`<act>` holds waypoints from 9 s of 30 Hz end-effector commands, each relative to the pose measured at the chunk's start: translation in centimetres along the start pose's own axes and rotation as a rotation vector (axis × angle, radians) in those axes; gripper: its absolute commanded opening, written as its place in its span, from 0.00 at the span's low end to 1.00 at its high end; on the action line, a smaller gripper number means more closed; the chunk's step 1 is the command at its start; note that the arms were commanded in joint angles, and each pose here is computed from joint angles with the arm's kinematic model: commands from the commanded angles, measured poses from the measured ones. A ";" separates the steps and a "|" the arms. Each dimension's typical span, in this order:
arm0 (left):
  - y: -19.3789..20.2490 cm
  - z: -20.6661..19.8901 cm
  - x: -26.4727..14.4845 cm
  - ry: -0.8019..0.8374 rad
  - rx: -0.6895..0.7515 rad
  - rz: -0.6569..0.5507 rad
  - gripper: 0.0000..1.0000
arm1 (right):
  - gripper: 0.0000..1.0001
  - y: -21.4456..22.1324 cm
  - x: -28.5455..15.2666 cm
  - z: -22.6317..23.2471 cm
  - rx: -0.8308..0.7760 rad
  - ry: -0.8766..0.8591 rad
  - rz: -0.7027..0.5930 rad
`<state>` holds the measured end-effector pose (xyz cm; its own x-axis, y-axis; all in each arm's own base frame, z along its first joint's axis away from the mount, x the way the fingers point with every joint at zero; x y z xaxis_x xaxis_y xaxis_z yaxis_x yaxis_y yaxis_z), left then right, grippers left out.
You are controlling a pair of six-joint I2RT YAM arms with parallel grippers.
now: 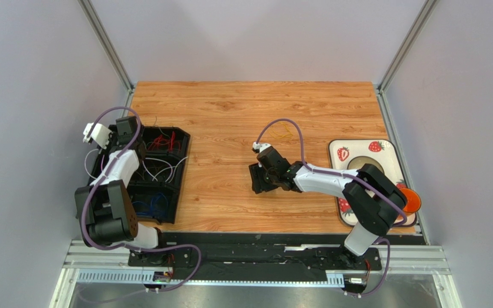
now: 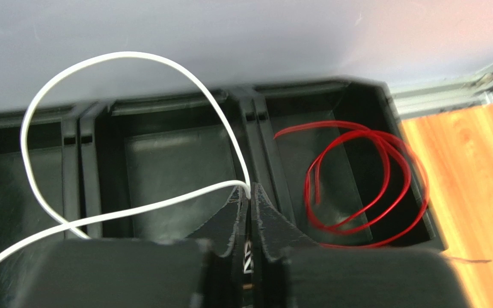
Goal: Untangle the cables
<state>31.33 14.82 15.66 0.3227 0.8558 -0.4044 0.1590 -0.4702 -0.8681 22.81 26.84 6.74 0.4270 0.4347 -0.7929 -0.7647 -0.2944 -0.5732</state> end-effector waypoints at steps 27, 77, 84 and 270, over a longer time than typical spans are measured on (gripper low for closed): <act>-5.3 -1.5 -6.1 0.336 -0.009 0.179 0.40 | 0.55 -1.2 -0.4 0.6 -0.012 -0.024 -0.052; -0.8 4.9 -22.6 1.082 0.378 0.708 0.91 | 0.64 -19.4 -2.4 -10.2 0.104 0.489 -0.119; -0.9 4.9 -22.7 1.091 0.374 0.705 0.89 | 0.64 -20.2 -0.4 -13.2 0.126 0.529 -0.088; -12.3 7.6 -18.9 0.013 0.373 -0.115 0.00 | 0.50 -11.2 -16.6 0.4 0.271 -0.150 -0.170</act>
<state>21.79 2.69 31.75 0.4981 0.8084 -0.3138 -0.0470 -0.3362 -0.9406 24.04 22.64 25.97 0.4963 0.5553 -0.6674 -0.8043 0.0047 -0.5942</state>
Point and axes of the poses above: each gripper's point midway between its finger pads, its own x axis out along the fingers, its own z axis along the line the jaws close on, y = z × x, the point moved 5 cm from there along -x, back along the fingers, and after that the axes turned 4 degrees about -x, right-handed, at the moved point
